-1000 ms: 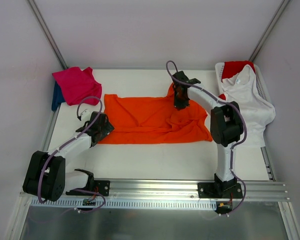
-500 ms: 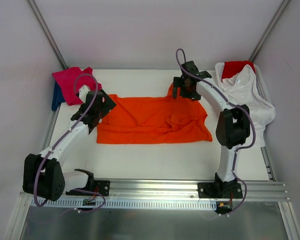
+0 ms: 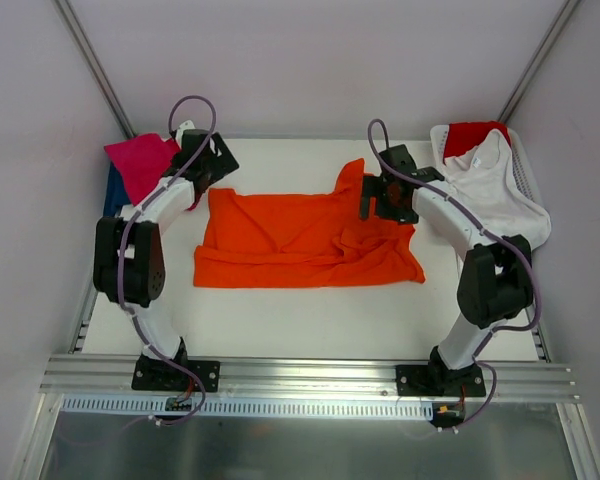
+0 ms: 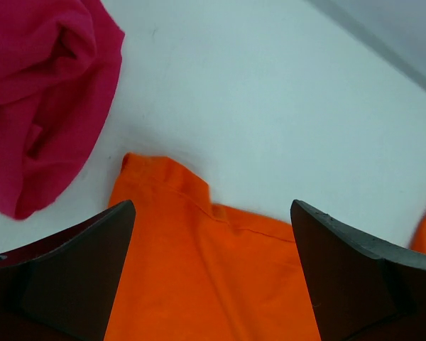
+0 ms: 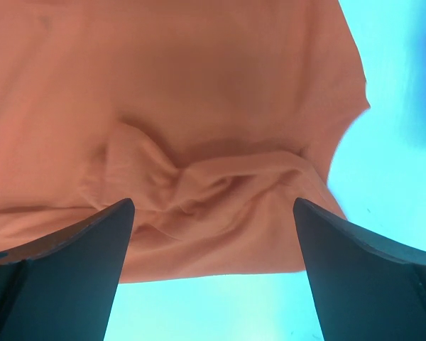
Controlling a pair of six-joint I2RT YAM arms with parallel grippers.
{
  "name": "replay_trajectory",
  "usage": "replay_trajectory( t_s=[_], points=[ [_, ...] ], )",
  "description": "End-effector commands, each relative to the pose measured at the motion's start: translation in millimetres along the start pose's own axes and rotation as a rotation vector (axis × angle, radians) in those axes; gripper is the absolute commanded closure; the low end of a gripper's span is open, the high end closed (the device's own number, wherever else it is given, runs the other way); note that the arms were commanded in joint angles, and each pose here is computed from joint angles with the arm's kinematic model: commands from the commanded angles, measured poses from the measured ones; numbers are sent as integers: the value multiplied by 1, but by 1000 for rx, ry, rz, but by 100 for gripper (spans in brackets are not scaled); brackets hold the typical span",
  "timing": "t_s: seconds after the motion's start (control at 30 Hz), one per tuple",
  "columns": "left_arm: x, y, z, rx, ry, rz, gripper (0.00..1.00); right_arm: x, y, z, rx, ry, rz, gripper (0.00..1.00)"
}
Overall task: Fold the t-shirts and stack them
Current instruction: Fold the tshirt
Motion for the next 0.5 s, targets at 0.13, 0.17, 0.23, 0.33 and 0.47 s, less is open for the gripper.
replay_trajectory(
  t_s=[0.13, 0.17, 0.23, 0.33, 0.47],
  points=[
    [1, 56, 11, -207, 41, 123, 7, -5, -24, -22, -2, 54, -81, 1],
    [4, 61, 19, -206, 23, 130, 7, -8, -23, -23, -7, 54, -75, 1],
    [3, 66, 22, -217, 1, 149, 7, -8, -27, -25, -8, 54, -84, 1],
    [10, 72, 40, -191, -29, 141, 7, -9, -30, -27, -7, 56, -90, 0],
    [10, 82, 51, -178, -41, 139, 7, -10, -33, -28, -7, 56, -95, 1]
  ],
)
Point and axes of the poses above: each gripper's point midway between its finger pads, its own y axis out along the fingers, its own z axis along the line the jaws close on, x = y × z, the point moved 6 cm from there along -y, back along the fingers
